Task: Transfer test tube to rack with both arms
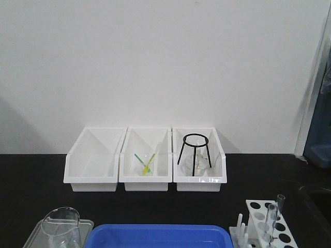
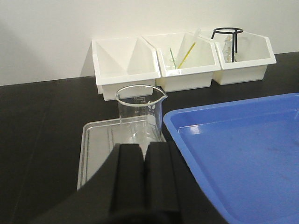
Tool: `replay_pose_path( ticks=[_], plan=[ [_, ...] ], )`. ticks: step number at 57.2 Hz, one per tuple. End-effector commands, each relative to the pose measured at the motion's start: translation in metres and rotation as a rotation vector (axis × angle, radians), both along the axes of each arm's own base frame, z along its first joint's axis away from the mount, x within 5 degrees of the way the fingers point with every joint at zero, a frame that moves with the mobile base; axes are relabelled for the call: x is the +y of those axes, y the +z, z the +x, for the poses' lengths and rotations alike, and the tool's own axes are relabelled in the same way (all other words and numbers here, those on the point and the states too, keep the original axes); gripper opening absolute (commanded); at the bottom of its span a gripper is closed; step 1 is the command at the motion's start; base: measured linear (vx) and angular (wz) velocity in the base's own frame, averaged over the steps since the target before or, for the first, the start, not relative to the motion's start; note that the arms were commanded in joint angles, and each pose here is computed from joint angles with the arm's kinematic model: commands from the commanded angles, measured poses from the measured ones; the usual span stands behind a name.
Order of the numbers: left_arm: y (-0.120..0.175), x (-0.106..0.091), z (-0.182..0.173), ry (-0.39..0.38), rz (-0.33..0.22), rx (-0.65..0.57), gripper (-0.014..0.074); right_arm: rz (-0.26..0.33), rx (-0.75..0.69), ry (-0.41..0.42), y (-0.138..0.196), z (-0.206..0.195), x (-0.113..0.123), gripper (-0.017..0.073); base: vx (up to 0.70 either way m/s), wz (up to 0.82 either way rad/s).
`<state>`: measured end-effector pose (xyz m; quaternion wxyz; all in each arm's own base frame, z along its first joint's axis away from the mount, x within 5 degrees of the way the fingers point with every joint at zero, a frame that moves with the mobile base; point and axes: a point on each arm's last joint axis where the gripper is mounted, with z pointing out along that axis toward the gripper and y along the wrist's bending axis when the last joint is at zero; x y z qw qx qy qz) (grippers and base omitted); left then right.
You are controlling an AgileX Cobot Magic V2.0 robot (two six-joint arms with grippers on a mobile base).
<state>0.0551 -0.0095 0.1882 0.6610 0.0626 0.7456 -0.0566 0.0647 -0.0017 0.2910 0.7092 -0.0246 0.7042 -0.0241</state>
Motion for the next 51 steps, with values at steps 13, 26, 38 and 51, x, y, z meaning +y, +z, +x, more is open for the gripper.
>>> replay_pose_path(
  ticks=[13,26,38,51],
  plan=[
    [0.015,0.0,-0.001,0.0,-0.027,-0.107,-0.0007,-0.018,-0.096,0.02,0.016,-0.001,0.002,-0.0008,0.0,0.0],
    [0.015,0.0,-0.001,0.0,-0.027,-0.107,-0.0007,0.084,-0.054,0.054,-0.028,-0.001,0.005,-0.0008,0.0,0.0],
    [0.015,0.0,-0.001,0.0,-0.027,-0.107,-0.0007,0.06,0.003,0.055,-0.099,-0.008,0.005,-0.0008,0.0,0.0],
    [0.014,0.0,-0.001,0.0,-0.026,-0.103,-0.0007,0.067,0.067,0.048,-0.104,-0.008,0.004,-0.0008,0.0,0.0]
  ],
)
